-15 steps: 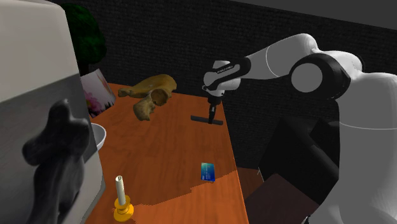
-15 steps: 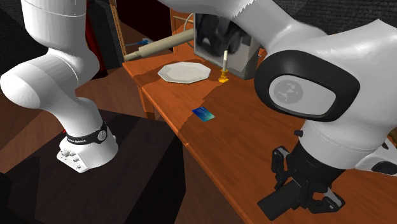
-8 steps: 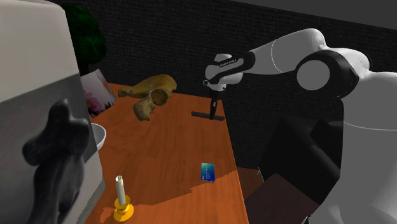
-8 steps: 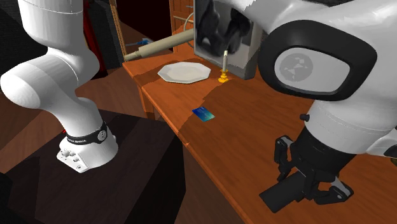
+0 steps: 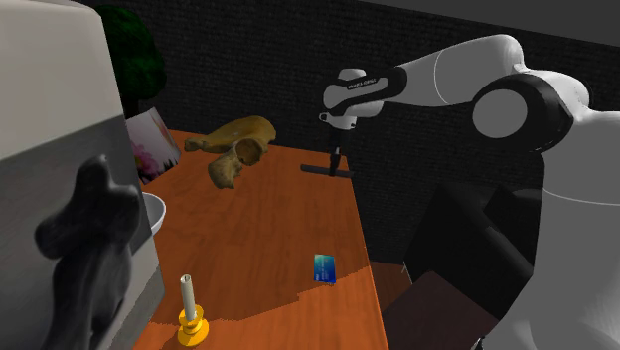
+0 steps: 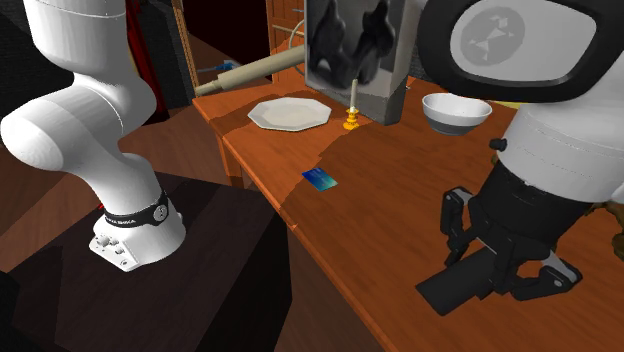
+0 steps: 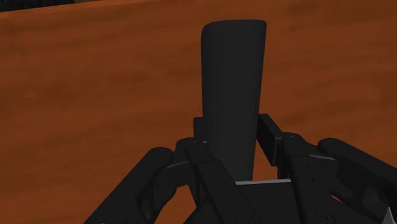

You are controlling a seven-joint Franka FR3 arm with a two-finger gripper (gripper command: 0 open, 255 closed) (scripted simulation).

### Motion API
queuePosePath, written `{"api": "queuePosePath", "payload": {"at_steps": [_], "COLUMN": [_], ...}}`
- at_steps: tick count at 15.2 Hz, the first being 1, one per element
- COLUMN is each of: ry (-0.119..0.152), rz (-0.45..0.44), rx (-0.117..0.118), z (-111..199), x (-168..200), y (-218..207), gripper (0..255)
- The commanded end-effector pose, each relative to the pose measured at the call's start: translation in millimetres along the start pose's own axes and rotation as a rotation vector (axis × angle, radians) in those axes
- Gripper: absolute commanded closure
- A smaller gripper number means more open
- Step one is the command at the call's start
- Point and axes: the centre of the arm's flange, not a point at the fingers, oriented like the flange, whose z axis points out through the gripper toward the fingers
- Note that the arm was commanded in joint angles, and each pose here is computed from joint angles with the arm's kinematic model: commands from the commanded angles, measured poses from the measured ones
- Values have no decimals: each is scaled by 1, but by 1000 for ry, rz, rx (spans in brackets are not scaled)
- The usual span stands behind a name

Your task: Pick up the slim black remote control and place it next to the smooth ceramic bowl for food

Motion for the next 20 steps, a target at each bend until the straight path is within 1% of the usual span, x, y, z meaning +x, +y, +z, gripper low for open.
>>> {"api": "queuePosePath", "payload": {"at_steps": [1,14,20], "ry": [0,0,0], "rz": [0,0,0], "rx": [0,0,0], "z": [-11,-76,-71], "x": [1,0,42], "y": [-1,-6,-73], "gripper": [255,255,255]}}
